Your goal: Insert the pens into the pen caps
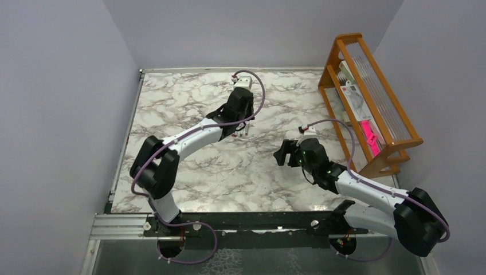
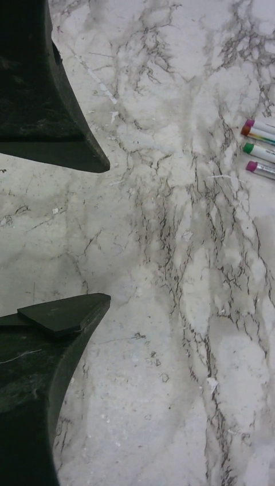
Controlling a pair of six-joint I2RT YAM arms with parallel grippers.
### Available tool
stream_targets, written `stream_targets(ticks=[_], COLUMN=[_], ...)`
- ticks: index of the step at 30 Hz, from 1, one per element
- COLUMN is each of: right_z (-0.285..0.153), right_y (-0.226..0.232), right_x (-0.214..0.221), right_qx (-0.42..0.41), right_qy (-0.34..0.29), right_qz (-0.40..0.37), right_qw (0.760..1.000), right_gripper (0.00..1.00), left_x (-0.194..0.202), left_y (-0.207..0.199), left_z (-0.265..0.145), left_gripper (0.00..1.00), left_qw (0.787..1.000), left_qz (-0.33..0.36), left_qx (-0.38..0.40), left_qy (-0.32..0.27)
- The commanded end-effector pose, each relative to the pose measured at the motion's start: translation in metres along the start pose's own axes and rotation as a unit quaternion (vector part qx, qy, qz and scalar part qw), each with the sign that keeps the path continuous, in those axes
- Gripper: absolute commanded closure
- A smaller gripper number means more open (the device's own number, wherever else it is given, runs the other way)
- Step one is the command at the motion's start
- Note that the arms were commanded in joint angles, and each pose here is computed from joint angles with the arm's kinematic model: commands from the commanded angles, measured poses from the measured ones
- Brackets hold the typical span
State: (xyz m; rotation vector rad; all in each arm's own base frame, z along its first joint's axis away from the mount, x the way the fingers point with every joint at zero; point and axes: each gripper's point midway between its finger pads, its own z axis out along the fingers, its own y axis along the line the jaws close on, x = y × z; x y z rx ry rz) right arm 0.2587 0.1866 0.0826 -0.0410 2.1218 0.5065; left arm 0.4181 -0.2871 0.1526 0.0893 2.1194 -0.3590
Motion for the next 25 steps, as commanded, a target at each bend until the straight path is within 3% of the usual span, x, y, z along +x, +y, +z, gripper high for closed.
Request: stream_targets(ticks=[1, 9, 13, 17, 25], right_z=[0.001, 0.003, 0.005, 0.005, 0.002], right_y=[0.019, 0.036, 0.033, 0.032, 0.039], right_x=[0.005, -0.005, -0.007, -0.010, -0.018], right_qx=[-0.053, -0.095, -0.083, -0.075, -0.087], right_qy=[0.027, 0.000, -0.003, -0.004, -0.007], right_qz=[-0.034, -0.016, -0.020, -0.018, -0.020], right_qw=[0.998, 0.995, 0.996, 0.997, 0.996], right_gripper=[0.20, 0.14, 0.13, 0.13, 0.12], left_x=[-0.051, -0.087, -0.096, -0.093, -0.083], left_y=[-0.036, -0.045, -0.037, -0.035, -0.029], left_z=[-0.046, -0.113, -0.133, -0.134, -0.129], left_gripper=[0.70, 0.39, 0.16, 0.10, 0.09], left_qw=[0.992, 0.976, 0.970, 0.969, 0.970], left_qz=[-0.002, 0.021, 0.021, 0.023, 0.031], left_qx=[0.088, 0.122, 0.123, 0.124, 0.116], left_qy=[-0.095, -0.178, -0.209, -0.212, -0.211])
